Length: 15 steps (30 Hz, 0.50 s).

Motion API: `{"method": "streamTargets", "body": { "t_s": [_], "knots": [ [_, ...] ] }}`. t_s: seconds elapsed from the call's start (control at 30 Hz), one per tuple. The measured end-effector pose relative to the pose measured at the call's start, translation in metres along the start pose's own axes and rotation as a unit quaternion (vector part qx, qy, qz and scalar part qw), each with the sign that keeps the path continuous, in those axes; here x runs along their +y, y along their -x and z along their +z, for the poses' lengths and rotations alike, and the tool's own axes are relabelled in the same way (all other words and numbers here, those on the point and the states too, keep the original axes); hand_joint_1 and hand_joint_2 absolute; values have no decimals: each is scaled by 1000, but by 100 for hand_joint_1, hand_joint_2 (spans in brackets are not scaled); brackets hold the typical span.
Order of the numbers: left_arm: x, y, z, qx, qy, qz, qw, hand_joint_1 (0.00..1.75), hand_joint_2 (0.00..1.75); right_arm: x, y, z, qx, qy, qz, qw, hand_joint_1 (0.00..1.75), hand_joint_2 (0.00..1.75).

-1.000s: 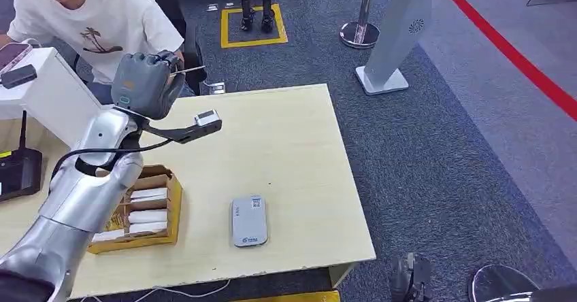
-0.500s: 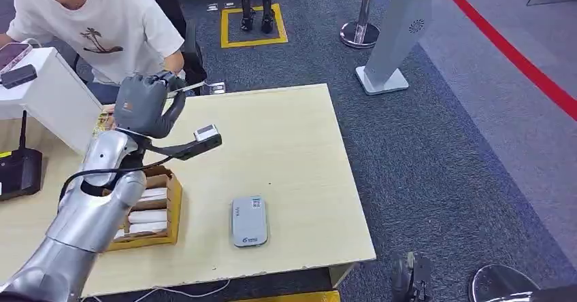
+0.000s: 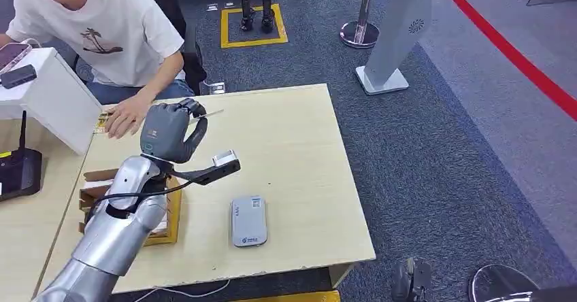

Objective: Pass the card to the sensor for recognition and then transmit it.

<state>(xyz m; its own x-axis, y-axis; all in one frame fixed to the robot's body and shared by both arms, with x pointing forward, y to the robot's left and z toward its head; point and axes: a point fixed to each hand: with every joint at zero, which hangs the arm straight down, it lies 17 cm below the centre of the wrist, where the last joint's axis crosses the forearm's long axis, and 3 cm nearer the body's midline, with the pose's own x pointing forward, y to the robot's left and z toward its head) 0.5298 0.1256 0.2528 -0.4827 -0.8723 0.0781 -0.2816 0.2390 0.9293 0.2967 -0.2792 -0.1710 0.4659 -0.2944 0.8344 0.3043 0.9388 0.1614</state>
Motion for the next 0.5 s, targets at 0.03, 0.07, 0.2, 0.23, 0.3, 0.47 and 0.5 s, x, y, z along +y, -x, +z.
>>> {"method": "streamTargets", "body": {
  "t_s": [0.03, 0.07, 0.2, 0.23, 0.3, 0.47, 0.5],
  "knots": [
    [-1, -1, 0, 0, 1, 1, 1000, 175, 175, -1, 1, 0, 1, 1, 0, 1000, 0, 0],
    [-2, -1, 1, 1, 1, 4, 1000, 175, 175, -2, 1, 0, 1, 3, -1, 1000, 0, 0],
    [-8, -8, 11, 2, 5, 25, 1000, 175, 175, -8, 4, 2, 3, 11, -3, 1000, 0, 0],
    [-11, -10, 15, 2, 6, 30, 1000, 175, 175, -9, 5, 3, 4, 12, -5, 1000, 0, 0],
    [-17, -15, 25, 3, 10, 41, 999, 175, 175, -13, 7, 4, 6, 15, -6, 1000, 0, 0],
    [-39, -27, 54, 9, 30, 64, 998, 175, 175, -18, 12, 8, 7, 20, -8, 1000, 0, 0],
    [-42, -28, 59, 10, 33, 67, 997, 175, 175, -19, 12, 8, 7, 21, -7, 1000, 0, 0]
  ]
}}
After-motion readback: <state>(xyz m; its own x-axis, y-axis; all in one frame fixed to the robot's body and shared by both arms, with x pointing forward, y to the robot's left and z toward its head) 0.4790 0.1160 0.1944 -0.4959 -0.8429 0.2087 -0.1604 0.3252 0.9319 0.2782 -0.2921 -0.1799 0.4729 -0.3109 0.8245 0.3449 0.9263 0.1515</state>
